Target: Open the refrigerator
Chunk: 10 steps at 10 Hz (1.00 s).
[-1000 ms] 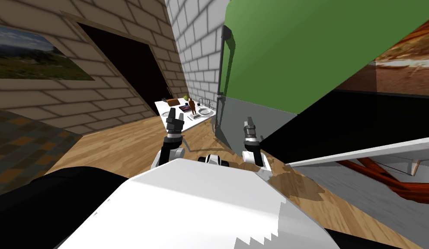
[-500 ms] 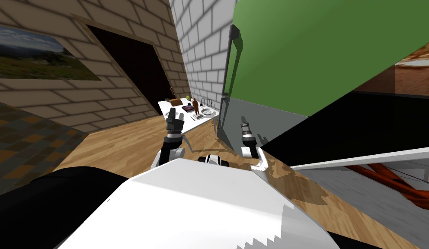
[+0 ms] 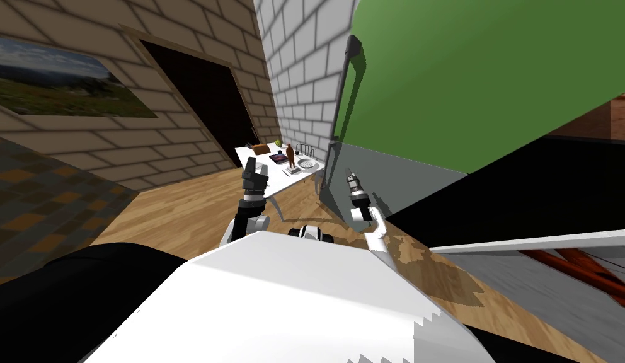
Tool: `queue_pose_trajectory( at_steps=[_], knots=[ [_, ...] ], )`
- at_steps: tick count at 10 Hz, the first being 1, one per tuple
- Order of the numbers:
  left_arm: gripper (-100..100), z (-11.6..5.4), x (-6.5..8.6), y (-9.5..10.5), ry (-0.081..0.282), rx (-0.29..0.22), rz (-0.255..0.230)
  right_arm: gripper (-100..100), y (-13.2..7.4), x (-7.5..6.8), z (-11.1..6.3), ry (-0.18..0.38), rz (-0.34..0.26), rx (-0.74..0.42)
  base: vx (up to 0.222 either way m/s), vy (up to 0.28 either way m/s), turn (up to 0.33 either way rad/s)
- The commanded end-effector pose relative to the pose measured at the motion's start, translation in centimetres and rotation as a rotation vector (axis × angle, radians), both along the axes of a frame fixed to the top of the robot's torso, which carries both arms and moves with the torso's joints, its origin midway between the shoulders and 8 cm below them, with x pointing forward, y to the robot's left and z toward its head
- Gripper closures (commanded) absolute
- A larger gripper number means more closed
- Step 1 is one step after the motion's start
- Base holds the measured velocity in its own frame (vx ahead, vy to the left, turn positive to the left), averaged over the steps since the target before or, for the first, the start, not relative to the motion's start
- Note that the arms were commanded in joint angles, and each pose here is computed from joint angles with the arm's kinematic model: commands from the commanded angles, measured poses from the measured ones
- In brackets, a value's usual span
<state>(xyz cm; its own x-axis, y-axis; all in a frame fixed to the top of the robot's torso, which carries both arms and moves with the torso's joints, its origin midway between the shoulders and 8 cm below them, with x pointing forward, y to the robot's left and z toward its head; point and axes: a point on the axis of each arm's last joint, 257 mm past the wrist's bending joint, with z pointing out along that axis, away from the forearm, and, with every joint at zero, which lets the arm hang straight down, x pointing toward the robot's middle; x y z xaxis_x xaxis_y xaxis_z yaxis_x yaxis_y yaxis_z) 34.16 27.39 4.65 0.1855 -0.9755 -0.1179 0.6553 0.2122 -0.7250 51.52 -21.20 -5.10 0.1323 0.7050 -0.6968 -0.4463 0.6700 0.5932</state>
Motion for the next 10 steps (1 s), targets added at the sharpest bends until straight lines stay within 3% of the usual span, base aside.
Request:
queue_pose_trajectory(
  at_steps=[1, 2, 5, 8, 10],
  knots=[
    [0, 0.0, 0.0, 0.0, 0.000, 0.000, 0.000, -100, -0.2, 2.4, -0.6, 0.011, -0.041, -0.120, 0.013, 0.096, 0.065],
    [0, 0.0, 0.0, 0.0, 0.000, 0.000, 0.000, -100, -0.3, 2.5, -0.9, 0.016, -0.043, -0.120, 0.014, 0.080, 0.024],
    [0, 0.0, 0.0, 0.0, 0.000, 0.000, 0.000, -100, -0.9, 5.4, -1.6, 0.028, -0.102, -0.280, 0.014, 0.077, 0.046],
    [0, 0.0, 0.0, 0.0, 0.000, 0.000, 0.000, -100, -1.5, 7.2, -2.2, 0.042, -0.137, -0.362, 0.007, 0.072, 0.034],
    [0, 0.0, 0.0, 0.0, 0.000, 0.000, 0.000, -100, -2.7, 9.7, -2.2, 0.046, -0.205, -0.517, 0.021, 0.102, 0.076]
  ],
)
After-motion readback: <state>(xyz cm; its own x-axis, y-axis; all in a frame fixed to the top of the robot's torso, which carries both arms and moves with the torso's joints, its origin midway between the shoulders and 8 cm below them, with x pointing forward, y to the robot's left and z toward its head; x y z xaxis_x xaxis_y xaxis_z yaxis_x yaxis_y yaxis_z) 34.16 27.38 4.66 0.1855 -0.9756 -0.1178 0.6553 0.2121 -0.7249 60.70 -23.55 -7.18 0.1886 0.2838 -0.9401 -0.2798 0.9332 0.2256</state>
